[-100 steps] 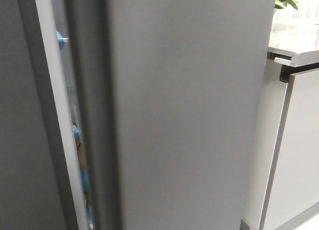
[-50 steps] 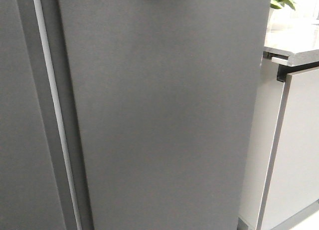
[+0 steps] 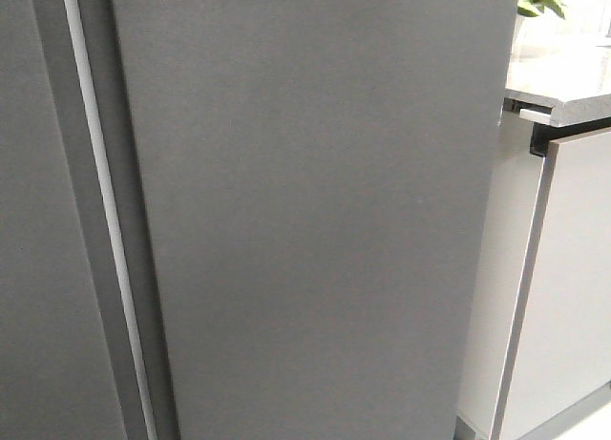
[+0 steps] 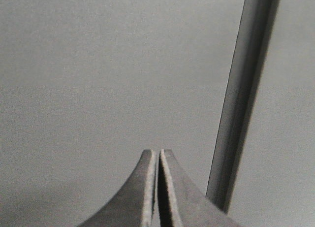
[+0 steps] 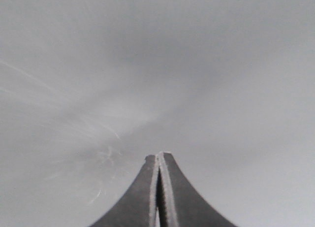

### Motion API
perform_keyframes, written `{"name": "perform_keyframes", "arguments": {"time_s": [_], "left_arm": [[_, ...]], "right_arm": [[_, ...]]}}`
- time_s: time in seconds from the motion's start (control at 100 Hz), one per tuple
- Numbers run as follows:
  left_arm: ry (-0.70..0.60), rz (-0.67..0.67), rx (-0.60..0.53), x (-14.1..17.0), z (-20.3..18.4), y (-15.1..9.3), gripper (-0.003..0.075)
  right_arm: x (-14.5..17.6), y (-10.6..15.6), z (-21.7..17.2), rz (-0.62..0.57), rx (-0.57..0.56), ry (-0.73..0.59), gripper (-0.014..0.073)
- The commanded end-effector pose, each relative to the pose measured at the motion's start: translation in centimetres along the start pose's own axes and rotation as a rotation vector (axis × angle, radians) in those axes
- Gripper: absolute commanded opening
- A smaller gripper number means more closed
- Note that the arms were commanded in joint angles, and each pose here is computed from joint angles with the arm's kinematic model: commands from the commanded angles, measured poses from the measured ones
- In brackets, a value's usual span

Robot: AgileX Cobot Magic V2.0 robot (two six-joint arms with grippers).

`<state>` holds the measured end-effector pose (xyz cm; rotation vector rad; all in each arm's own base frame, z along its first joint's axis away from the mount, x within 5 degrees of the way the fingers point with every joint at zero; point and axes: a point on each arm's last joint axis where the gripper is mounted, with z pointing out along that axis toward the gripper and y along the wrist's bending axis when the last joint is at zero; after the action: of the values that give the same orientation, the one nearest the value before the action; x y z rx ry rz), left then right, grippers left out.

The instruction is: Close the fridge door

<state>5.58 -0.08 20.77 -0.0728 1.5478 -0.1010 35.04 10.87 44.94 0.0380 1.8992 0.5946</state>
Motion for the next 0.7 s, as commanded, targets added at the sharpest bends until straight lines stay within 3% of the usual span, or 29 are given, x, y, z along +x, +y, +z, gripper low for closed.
{"name": "perform_keyframes", "arguments": {"time_s": [0.0,0.33,0.69], "left_arm": [[-0.064,-0.008,0.013,0.5,0.0,0.0,-0.0020],[-0.064,-0.008,0.013,0.5,0.0,0.0,-0.0020],[-0.064,-0.008,0.013,0.5,0.0,0.0,-0.0020]], "right_arm": [[-2.2,0.7,-6.2,-0.067,-0.009,-0.221,-0.0071],[5.6,-2.0,-16.4,-0.301,0.093,-0.316,-0.0071],[16.2,-5.5,-22.9,-0.386,0.125,-0.313,-0.0071]]}}
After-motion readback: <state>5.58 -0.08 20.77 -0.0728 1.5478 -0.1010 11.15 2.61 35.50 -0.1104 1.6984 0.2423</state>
